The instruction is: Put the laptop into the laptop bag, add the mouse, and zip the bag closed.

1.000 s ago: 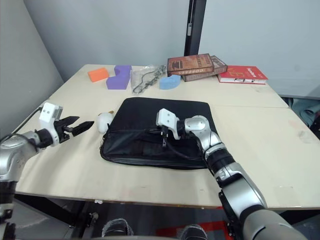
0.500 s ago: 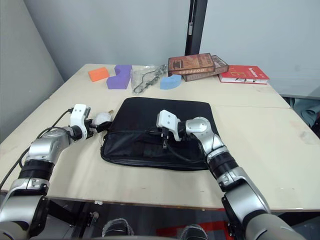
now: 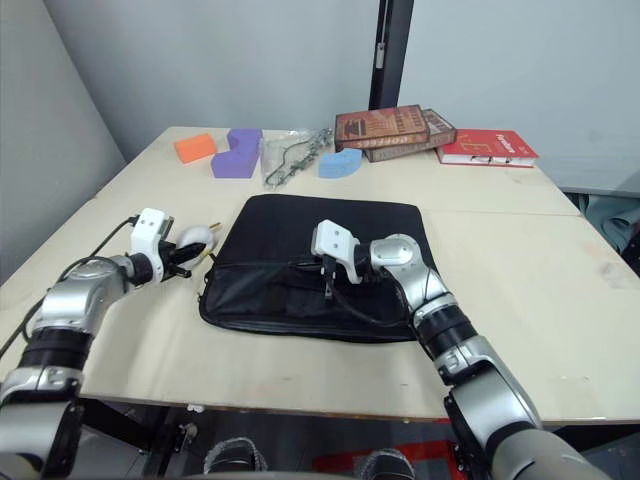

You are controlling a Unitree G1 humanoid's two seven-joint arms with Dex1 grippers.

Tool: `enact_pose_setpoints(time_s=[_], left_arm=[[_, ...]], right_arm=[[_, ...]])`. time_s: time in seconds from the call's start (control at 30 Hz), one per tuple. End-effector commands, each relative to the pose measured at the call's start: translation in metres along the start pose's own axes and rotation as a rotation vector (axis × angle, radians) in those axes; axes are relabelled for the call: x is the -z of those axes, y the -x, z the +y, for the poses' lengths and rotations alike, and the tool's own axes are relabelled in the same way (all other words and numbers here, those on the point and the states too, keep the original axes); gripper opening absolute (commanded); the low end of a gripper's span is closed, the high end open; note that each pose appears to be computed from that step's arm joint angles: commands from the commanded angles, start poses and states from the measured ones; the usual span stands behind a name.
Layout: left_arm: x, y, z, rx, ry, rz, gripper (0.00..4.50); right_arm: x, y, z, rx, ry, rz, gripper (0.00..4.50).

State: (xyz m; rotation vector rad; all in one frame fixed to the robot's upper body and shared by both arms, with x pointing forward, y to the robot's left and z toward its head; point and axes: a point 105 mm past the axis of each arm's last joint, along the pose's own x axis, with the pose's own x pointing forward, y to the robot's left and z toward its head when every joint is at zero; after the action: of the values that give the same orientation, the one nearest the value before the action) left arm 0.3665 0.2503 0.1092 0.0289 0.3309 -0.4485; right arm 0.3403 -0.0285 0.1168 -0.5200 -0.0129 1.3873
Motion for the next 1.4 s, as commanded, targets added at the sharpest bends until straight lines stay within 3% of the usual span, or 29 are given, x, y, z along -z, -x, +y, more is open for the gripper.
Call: enact_pose_setpoints(time_s=[0.03, 0.13, 0.33, 0.47, 0.7, 1.17, 1.27, 1.4], left_arm=[[-0.038, 0.023, -0.025, 0.137, -0.126, -0.128, 0.0], [-0.04, 0.046, -0.047, 0.282, -0.177, -0.127, 0.0], [-0.017, 0.08, -0.074, 0.484, -0.243, 0.039, 0.0], [0.007, 0.106, -0.108, 0.704, -0.258, 0.195, 0.0], [0.031, 0.114, -0.16, 0.959, -0.298, 0.276, 0.0], [0.035, 0.068, -0.229, 1.178, -0.368, 0.157, 0.0], [0.053, 0.056, -0.226, 1.162, -0.393, 0.114, 0.0], [0.078, 0.048, -0.225, 1.149, -0.402, 0.128, 0.0]], right_arm=[[0.03, -0.002, 0.017, -0.065, -0.086, 0.102, 0.0], [0.03, -0.002, 0.017, -0.066, -0.098, 0.101, 0.0], [0.033, -0.004, 0.022, -0.09, -0.104, 0.109, 0.0], [0.03, -0.009, 0.024, -0.099, -0.125, 0.091, 0.0], [0.03, -0.013, 0.028, -0.123, -0.145, 0.086, 0.0], [0.024, -0.025, 0.028, -0.129, -0.149, 0.073, 0.0], [0.024, -0.026, 0.027, -0.125, -0.154, 0.072, 0.0], [0.023, -0.026, 0.025, -0.115, -0.158, 0.072, 0.0]])
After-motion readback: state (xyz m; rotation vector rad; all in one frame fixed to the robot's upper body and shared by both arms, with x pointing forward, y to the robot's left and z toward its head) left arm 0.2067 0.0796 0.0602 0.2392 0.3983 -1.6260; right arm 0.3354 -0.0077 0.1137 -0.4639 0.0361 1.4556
